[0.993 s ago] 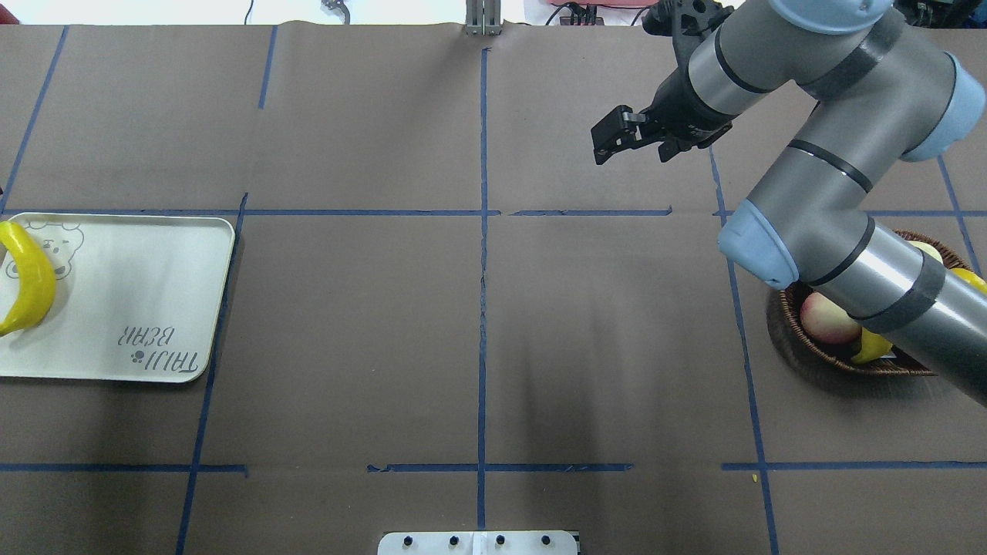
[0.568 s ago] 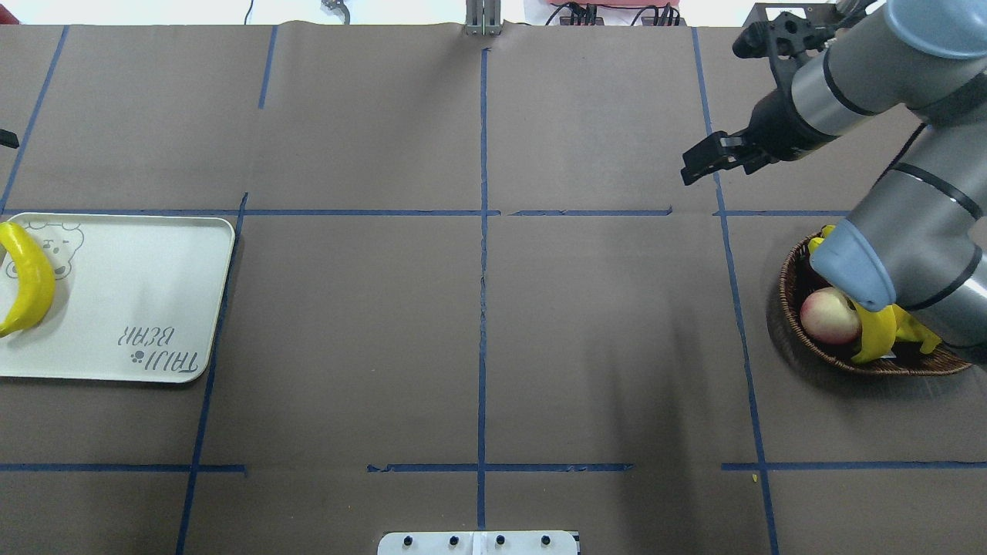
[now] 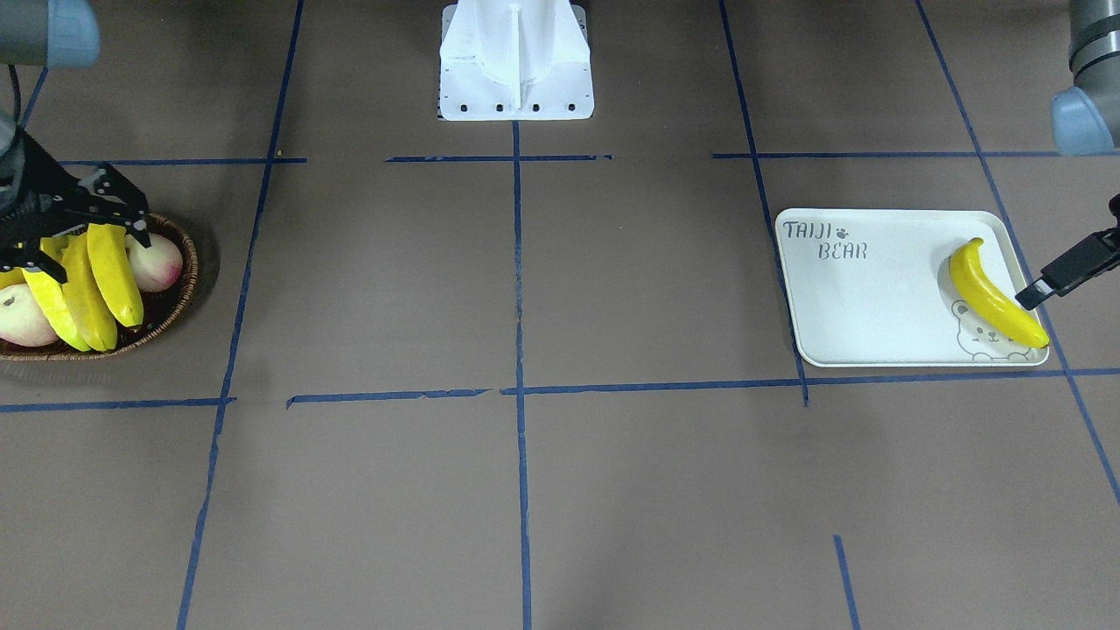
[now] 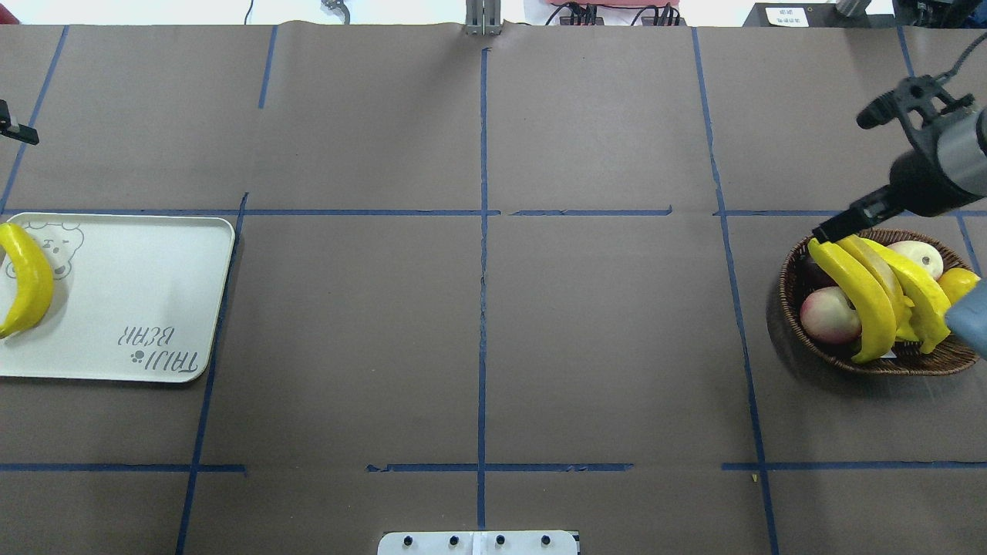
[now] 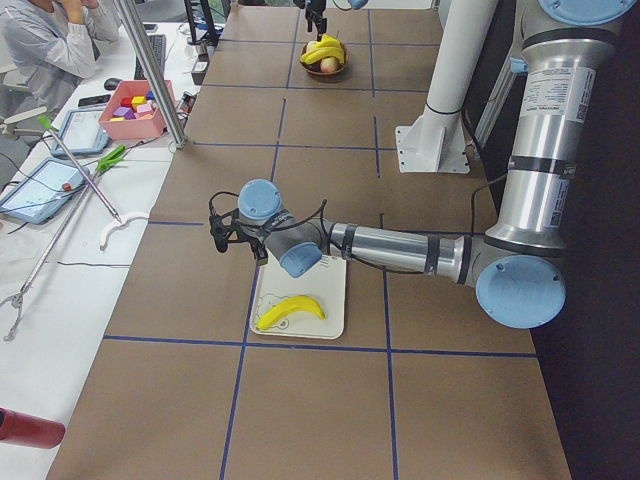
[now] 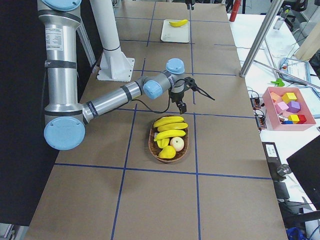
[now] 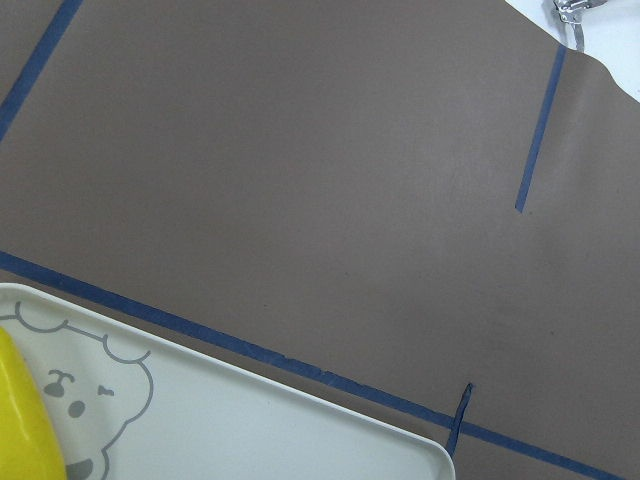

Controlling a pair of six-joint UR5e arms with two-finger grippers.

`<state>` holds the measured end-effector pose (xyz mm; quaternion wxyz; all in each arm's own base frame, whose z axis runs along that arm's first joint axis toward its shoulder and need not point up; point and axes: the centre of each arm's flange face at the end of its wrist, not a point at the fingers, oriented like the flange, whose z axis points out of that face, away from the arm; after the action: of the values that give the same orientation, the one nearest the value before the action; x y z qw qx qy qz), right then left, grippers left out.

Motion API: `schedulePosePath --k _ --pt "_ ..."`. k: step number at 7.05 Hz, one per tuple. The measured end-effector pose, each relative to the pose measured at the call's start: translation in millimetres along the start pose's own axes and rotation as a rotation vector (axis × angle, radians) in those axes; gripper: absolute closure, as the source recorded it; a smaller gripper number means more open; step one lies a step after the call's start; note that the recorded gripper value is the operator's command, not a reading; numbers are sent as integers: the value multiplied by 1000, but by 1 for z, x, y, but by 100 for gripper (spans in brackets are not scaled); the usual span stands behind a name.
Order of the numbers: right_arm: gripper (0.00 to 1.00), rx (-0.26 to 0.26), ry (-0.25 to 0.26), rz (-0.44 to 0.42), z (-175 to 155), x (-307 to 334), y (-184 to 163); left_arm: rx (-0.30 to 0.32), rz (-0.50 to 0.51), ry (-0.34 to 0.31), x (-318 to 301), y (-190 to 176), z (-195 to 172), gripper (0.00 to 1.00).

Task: Transfer all bananas from basket to plate

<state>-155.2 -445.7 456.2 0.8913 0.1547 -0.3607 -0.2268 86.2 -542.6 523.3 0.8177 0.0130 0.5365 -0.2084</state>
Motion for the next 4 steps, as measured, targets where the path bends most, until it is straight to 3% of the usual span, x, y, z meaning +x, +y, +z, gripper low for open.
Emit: schedulePosePath --k 2,4 --pt "3 -26 33 -10 12 28 50 -4 1 -1 0 1 2 0" --pt "4 -28 62 38 30 47 73 -8 -1 -3 0 2 5 0"
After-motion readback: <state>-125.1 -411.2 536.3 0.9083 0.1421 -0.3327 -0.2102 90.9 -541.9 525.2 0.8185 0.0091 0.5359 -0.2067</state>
